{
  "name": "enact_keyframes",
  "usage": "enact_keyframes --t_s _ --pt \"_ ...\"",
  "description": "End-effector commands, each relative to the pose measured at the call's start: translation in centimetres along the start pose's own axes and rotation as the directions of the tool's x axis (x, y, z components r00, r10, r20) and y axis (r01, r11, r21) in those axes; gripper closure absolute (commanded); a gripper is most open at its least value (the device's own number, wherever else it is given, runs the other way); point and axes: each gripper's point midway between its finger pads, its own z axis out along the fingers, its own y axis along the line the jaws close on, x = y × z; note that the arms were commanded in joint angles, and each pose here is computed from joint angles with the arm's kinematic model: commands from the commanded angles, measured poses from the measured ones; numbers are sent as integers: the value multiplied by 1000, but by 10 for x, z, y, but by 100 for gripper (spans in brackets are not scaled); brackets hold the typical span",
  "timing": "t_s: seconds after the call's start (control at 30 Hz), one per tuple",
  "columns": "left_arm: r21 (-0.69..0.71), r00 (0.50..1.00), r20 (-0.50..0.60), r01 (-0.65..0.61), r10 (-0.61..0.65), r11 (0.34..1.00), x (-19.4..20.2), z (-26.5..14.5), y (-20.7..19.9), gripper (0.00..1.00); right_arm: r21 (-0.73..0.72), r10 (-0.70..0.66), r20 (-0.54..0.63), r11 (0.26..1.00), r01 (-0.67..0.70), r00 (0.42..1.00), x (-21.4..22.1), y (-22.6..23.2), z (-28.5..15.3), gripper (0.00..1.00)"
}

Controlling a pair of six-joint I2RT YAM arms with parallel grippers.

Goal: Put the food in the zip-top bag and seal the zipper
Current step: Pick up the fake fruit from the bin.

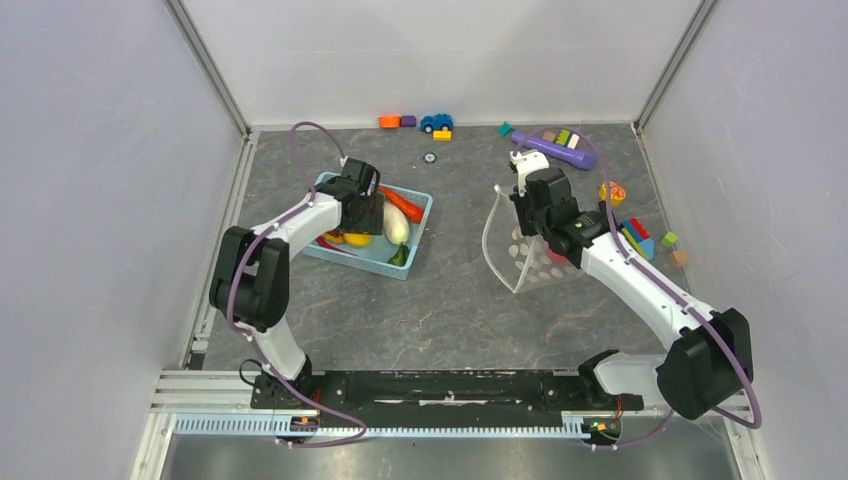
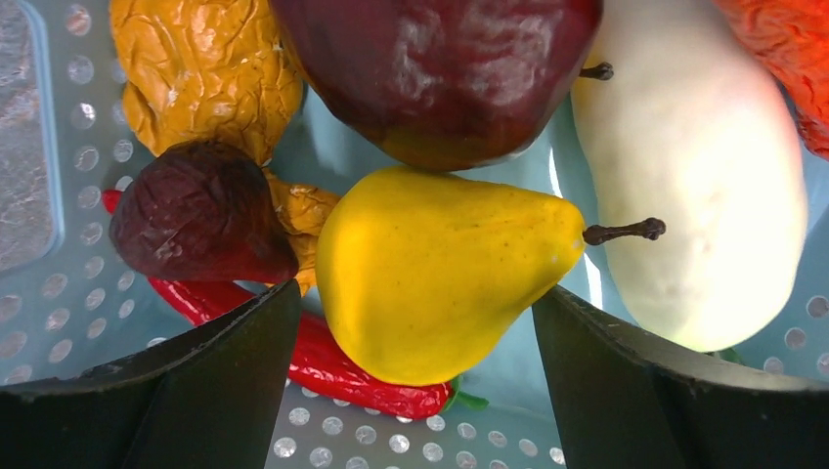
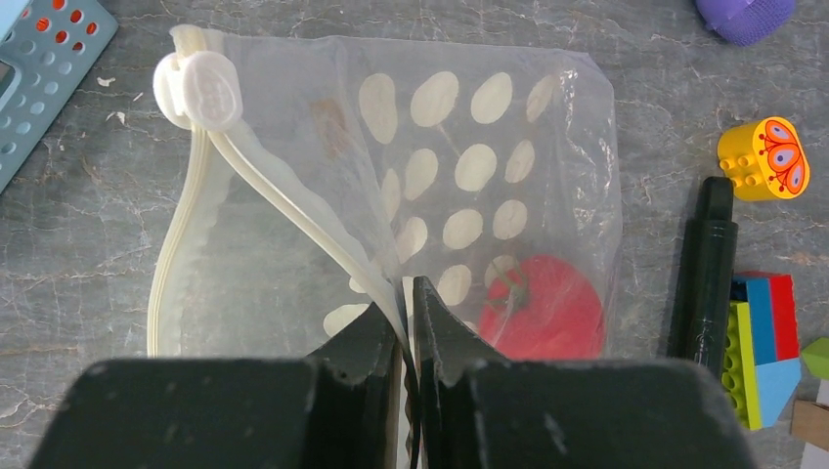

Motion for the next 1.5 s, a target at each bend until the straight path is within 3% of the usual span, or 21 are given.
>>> enact_keyframes --t_s 0.0,0.5,0.87,1.47 --pt "70 999 37 -3 0 998 -18 4 -13 8 22 15 51 1000 -16 999 -8 -6 -6 87" --pt "206 999 10 39 -42 978 -6 8 -38 45 37 47 64 998 -50 997 -4 -9 -9 88" --pt "210 988 18 148 -155 967 11 3 -37 72 76 84 89 993 -91 993 -1 -16 -11 89" --pt "240 974 71 194 -216 951 9 -15 -34 81 90 73 146 992 -87 987 -2 -18 -4 89"
